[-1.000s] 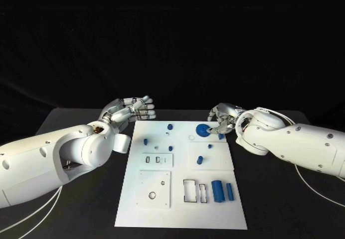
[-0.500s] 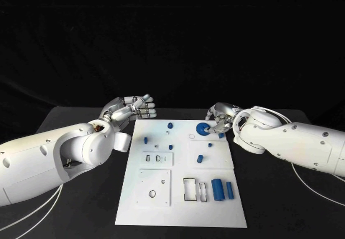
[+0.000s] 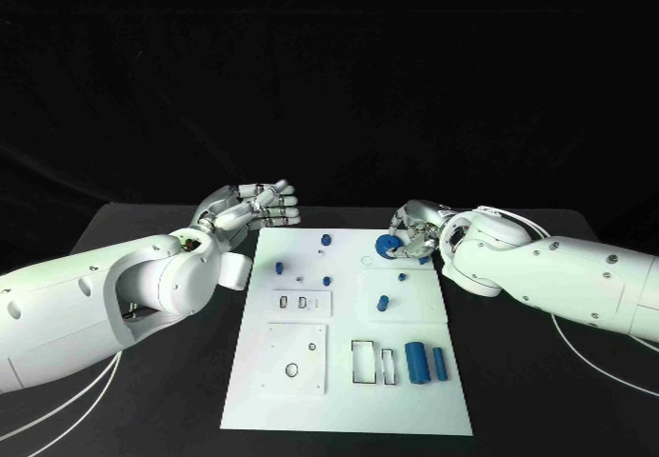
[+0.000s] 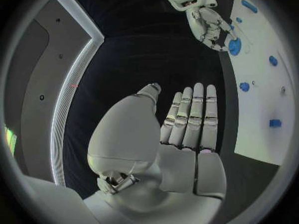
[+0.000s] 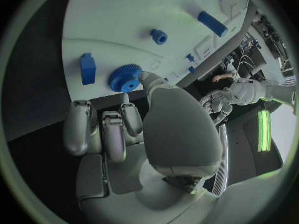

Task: Assemble the parts on the task board

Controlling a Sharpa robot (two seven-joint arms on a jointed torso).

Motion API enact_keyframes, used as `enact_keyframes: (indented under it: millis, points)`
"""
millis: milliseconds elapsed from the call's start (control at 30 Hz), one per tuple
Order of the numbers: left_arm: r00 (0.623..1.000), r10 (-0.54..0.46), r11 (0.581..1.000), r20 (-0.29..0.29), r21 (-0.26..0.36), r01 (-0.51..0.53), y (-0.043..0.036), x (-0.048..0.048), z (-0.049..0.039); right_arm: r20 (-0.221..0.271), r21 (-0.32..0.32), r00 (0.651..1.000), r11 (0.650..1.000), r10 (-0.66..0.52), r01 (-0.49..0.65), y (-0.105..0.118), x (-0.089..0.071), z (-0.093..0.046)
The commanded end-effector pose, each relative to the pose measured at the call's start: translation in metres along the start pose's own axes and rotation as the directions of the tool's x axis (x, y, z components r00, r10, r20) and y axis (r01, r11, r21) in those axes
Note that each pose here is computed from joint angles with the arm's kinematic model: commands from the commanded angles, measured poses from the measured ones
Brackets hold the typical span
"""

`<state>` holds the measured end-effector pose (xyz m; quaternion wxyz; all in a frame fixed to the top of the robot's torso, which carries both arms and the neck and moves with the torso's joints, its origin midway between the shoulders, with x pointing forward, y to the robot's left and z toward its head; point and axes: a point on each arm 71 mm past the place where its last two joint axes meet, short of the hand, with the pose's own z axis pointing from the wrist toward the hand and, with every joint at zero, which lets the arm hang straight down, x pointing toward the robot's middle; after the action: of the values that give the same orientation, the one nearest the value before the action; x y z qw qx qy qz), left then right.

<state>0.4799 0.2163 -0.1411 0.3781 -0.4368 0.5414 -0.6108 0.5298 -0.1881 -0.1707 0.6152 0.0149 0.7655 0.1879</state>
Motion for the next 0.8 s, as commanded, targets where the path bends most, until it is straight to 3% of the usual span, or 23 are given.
enact_keyframes:
  millis: [33, 800]
  points:
    - [1.000, -0.007, 1.000, -0.022, 0.005, 0.007, -0.0011, 0.0033, 0.0003, -0.017, 0.003, 1.000, 1.000, -0.022, 0.022, -0.0002, 0.0019, 0.0008]
    - [1.000, -0.008, 1.000, -0.024, 0.002, 0.008, -0.0007, 0.0031, 0.0008, -0.023, 0.012, 1.000, 1.000, -0.009, 0.009, -0.0017, 0.0049, 0.0036]
